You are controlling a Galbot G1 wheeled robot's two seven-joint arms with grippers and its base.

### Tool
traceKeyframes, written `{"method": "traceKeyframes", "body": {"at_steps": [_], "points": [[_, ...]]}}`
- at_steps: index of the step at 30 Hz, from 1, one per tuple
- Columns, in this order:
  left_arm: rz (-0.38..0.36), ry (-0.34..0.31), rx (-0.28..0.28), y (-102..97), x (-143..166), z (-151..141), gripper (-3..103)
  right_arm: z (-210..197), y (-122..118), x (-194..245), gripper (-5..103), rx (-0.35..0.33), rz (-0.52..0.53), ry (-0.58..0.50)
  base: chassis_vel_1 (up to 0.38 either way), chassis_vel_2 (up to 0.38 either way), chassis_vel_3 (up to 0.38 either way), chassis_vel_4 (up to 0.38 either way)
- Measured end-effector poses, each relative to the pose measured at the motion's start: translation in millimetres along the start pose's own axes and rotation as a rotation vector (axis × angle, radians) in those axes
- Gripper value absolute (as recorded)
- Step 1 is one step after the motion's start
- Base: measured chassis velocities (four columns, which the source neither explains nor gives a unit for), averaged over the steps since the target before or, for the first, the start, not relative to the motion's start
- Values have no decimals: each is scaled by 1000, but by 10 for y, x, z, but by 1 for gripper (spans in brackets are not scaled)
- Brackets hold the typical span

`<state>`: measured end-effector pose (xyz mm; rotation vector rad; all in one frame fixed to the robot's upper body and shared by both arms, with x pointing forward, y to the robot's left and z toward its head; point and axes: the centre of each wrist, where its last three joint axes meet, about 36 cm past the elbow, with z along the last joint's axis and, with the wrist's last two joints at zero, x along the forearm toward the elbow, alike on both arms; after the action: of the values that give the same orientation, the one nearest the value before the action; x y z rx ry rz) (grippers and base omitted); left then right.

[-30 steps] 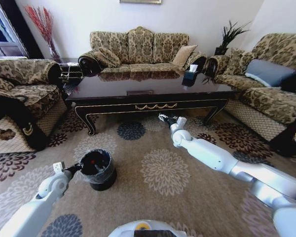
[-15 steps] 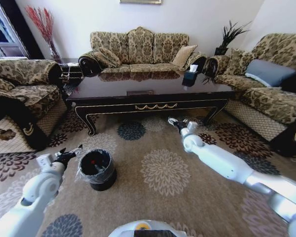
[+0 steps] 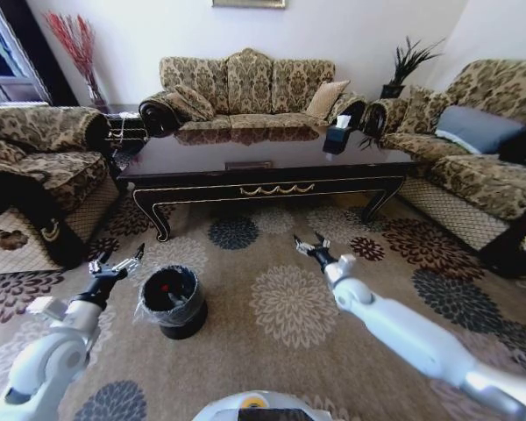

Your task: Move to the front of the table and pick up the trash from the floor, then place it into the trash bin.

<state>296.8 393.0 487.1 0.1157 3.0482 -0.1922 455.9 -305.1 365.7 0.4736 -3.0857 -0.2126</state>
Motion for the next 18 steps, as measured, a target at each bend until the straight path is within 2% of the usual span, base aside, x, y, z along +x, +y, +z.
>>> {"method": "traceKeyframes", "body": {"at_steps": [4, 8, 11, 18], "points": [[-3, 7, 6, -63, 38, 61, 100, -98, -125, 81, 100, 24, 17, -65, 0, 0, 0, 0], [-2, 14, 19, -146, 68, 58, 100, -433, -455, 157, 100, 57, 94, -106, 0, 0, 0, 0], [-11, 24, 20, -185, 80, -1, 100, -603, -567, 263, 100, 82, 112, -118, 0, 0, 0, 0], [-37, 58, -6, -289, 90, -148, 100, -1043, -394, 654, 100, 162, 147, -105, 0, 0, 0, 0]]}}
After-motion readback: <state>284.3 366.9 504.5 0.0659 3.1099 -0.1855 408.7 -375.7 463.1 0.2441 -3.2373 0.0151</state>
